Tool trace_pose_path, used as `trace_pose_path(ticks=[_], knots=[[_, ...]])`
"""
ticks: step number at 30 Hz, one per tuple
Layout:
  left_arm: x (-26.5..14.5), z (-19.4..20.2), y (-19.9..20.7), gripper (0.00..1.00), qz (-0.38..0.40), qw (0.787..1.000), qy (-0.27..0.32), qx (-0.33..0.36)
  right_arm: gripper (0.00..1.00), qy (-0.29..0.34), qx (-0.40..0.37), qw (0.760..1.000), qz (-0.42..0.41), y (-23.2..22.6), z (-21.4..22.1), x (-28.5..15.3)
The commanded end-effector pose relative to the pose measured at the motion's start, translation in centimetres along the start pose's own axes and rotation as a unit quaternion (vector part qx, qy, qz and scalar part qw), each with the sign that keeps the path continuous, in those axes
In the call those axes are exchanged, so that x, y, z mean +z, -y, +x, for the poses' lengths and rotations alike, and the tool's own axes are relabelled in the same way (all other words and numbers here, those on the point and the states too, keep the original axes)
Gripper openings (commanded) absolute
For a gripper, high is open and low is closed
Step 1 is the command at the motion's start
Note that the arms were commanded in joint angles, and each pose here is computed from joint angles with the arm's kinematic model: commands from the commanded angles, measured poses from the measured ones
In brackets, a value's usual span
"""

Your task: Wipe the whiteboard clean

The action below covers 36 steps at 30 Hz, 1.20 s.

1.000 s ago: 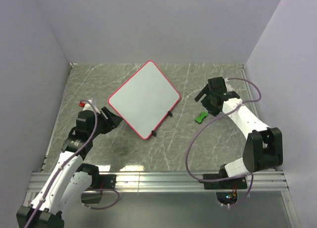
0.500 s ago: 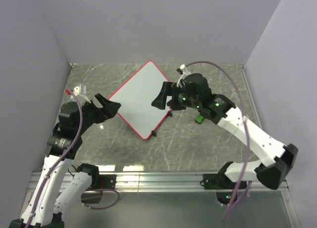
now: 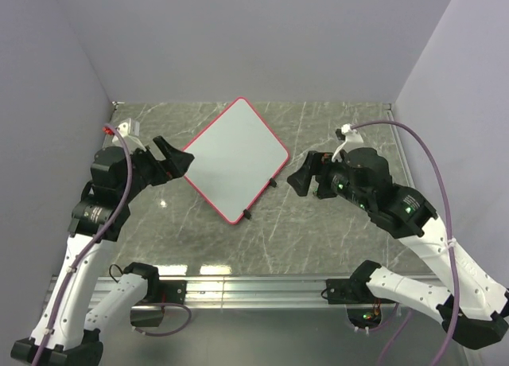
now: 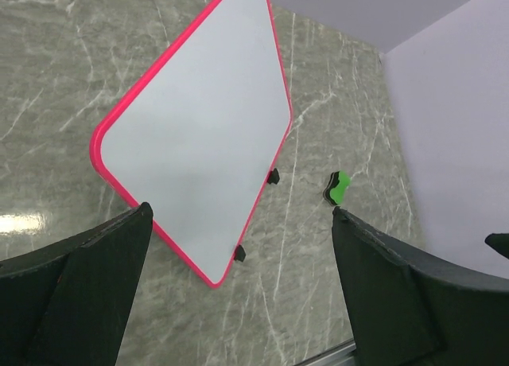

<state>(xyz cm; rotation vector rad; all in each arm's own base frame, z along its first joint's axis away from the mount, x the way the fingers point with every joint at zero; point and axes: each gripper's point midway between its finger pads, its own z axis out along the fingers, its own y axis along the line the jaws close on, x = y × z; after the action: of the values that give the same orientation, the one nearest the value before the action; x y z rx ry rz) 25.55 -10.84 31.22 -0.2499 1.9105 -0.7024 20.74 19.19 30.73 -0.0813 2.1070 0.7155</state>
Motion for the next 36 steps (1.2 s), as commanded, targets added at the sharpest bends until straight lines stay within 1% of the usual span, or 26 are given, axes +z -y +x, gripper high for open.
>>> trace_pose_path(ticks=[1, 8, 12, 14, 17, 20, 25, 28, 36], knots=[[-0.1, -1.9, 1.2, 0.99, 0.016, 0.999, 0.019, 0.025, 0.98, 0.023, -0.002, 0.999, 0.028, 1.4, -0.6, -1.0], [1.6, -2.7, 1.8, 1.00, 0.027, 0.999, 0.016, 0.033, 0.97, 0.068, 0.002, 0.998, 0.008, 1.1, -1.7, -2.4], [1.8, -3.0, 1.2, 1.00, 0.010, 0.999, 0.020, 0.038, 0.97, 0.100, 0.010, 0.995, -0.020, 0.2, -2.8, -3.2], [1.8, -3.3, 0.7, 0.99, -0.006, 0.999, 0.027, 0.036, 0.97, 0.103, 0.012, 0.994, -0.024, 0.0, -3.1, -3.3], [1.9, -3.3, 0.5, 0.99, -0.009, 0.999, 0.029, 0.042, 0.97, 0.100, 0.014, 0.995, -0.014, 0.1, -3.4, -3.2], [1.9, -4.0, 0.3, 1.00, -0.016, 0.998, 0.044, 0.049, 0.97, 0.096, 0.011, 0.995, 0.000, 0.2, -3.8, -3.2], [1.8, -5.2, -1.6, 0.99, -0.069, 0.993, 0.078, 0.054, 0.97, 0.098, 0.008, 0.995, 0.005, 0.3, -4.2, -3.8], [1.9, -5.3, -2.4, 0.99, -0.091, 0.990, 0.083, 0.067, 0.97, 0.104, 0.007, 0.995, 0.008, 0.4, -4.4, -4.1], [1.5, -6.0, -2.4, 0.99, -0.096, 0.988, 0.100, 0.070, 0.97, 0.106, -0.002, 0.994, -0.002, -0.5, -5.3, -3.7]])
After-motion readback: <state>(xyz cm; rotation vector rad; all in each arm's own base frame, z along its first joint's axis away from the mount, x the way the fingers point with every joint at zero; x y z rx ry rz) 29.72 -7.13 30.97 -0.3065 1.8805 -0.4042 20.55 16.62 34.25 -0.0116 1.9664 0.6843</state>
